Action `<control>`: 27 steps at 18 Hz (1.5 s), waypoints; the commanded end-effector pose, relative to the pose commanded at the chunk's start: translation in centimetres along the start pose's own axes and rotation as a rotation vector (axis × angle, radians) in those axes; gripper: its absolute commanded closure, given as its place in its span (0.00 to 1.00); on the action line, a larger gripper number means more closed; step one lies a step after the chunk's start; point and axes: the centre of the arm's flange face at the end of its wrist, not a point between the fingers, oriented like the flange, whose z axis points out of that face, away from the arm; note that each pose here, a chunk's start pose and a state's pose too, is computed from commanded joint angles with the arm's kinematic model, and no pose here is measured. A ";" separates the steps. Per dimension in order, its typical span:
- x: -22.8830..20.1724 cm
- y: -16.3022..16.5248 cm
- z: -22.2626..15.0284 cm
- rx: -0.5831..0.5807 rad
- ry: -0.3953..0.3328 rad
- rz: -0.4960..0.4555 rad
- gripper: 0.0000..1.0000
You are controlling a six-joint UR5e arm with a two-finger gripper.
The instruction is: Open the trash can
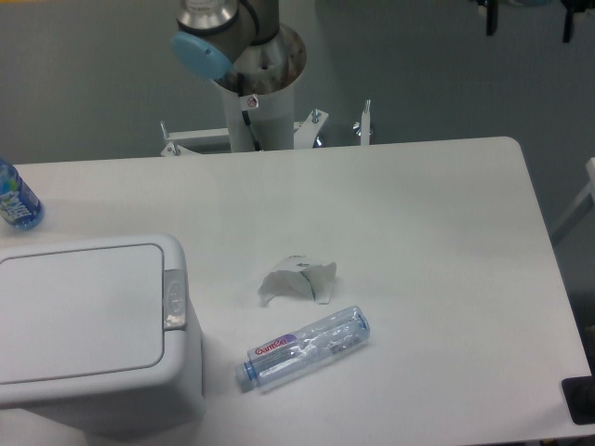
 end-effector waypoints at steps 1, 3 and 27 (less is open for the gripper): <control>0.0 -0.1 0.0 -0.001 0.000 0.001 0.00; 0.0 -0.2 -0.1 -0.005 -0.001 0.005 0.00; 10.8 -30.7 12.8 0.144 0.218 -0.627 0.00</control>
